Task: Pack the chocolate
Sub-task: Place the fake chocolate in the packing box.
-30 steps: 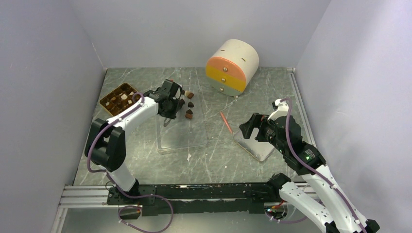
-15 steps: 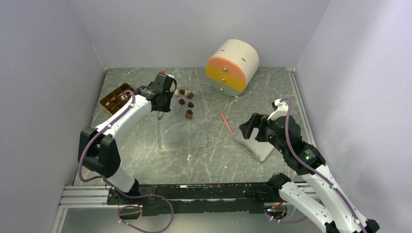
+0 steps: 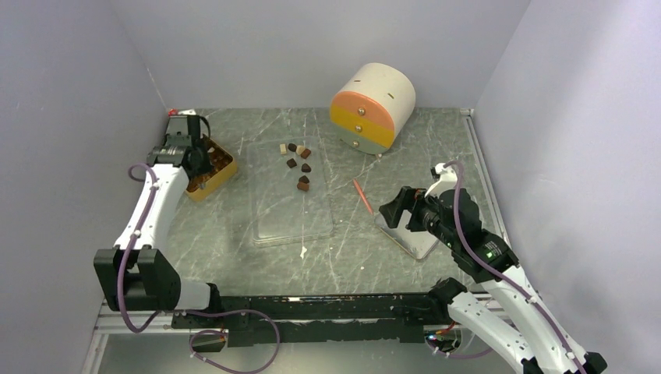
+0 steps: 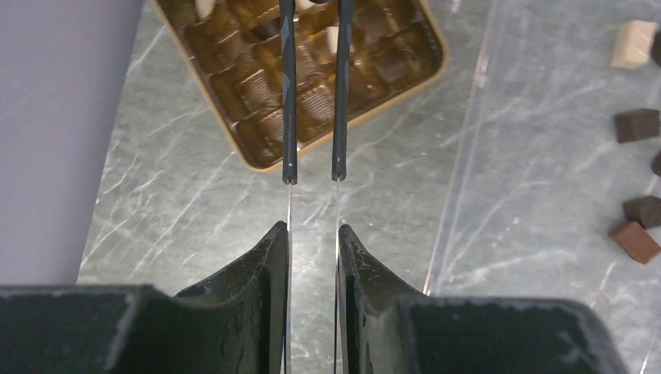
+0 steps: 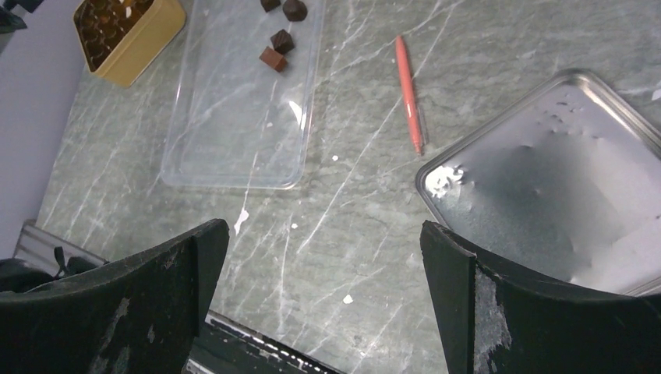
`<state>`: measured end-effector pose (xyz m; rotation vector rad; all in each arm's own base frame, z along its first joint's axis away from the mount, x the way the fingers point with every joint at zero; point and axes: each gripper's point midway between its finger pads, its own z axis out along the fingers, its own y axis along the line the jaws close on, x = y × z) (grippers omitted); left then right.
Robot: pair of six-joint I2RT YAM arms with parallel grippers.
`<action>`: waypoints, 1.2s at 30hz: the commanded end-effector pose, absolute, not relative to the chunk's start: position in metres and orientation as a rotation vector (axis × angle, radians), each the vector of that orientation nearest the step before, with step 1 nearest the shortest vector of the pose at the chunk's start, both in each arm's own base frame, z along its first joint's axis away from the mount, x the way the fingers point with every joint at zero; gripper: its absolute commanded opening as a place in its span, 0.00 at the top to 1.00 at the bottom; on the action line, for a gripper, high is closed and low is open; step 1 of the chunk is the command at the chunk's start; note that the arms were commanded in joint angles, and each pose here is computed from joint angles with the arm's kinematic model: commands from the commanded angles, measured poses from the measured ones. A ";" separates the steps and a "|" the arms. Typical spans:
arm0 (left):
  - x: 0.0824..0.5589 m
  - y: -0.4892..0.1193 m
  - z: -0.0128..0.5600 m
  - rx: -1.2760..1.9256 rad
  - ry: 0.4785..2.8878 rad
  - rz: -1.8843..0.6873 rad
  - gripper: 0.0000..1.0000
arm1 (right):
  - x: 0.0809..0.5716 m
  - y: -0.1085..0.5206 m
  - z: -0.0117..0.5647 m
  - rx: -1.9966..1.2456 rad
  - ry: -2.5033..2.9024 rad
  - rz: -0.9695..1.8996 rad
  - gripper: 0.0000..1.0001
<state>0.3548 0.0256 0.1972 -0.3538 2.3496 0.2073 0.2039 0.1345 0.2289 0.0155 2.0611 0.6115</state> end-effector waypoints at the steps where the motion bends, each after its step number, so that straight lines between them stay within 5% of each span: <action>1: 0.350 0.049 0.201 -0.471 2.285 0.196 0.78 | 0.207 0.147 0.239 -0.034 2.016 0.678 0.01; 16: 0.312 0.090 0.163 -0.604 2.379 0.268 0.79 | 0.211 0.150 0.233 -0.082 2.017 0.651 0.00; 36: 0.332 0.102 0.151 -0.651 2.378 0.290 0.75 | 0.211 0.147 0.236 -0.078 2.019 0.636 0.00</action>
